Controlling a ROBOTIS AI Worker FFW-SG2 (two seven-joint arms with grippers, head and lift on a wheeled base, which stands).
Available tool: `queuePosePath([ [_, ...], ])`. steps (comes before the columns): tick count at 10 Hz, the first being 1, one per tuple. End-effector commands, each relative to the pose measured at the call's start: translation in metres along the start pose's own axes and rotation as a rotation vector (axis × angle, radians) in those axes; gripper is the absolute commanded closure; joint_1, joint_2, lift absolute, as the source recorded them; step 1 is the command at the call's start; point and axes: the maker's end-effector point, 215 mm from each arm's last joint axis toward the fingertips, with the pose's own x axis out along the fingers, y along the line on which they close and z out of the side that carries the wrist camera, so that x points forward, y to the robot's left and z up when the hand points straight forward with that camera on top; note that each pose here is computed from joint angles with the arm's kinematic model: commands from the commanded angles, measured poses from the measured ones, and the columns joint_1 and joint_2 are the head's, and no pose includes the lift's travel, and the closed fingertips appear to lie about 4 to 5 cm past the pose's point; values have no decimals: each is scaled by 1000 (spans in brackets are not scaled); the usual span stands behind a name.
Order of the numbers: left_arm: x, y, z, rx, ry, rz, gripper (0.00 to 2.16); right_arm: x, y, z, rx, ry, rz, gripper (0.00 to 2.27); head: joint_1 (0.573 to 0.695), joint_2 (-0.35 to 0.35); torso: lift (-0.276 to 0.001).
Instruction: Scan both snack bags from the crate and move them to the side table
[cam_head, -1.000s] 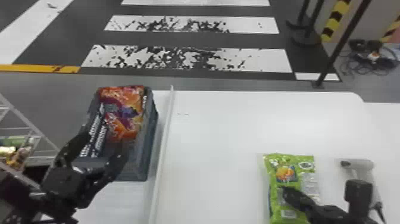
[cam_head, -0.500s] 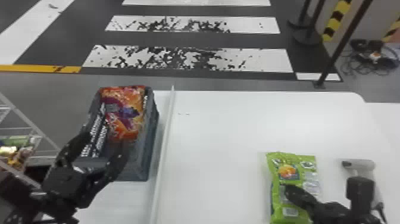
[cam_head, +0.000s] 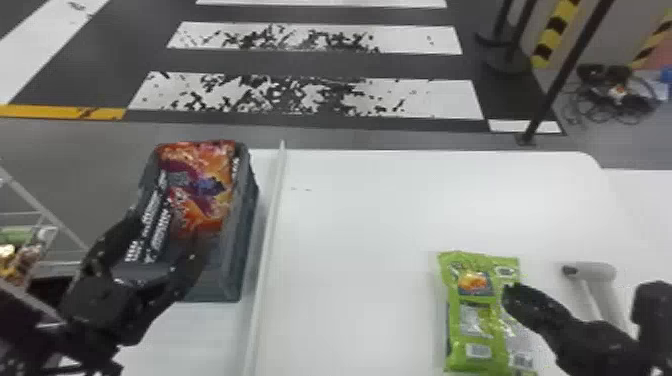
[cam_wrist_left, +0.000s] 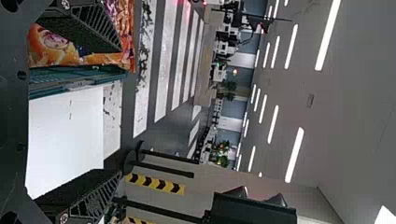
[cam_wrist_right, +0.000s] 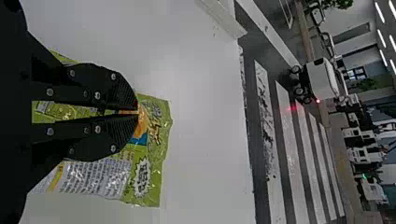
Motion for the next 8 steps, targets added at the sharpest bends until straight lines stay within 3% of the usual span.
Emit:
queuePosePath([
  [1,1,1,1,1,-2,0,76,-16,-36,14,-4,-17,-81,-2,695,-17,-29],
  [5,1,1,-4,0,3,-2,76,-34,-120,12,-43,10,-207,56,695,-178,-29],
  [8,0,1,-4,0,3,-1,76,-34,-166,-5,-39,29,-254,63,695,-249,-29],
])
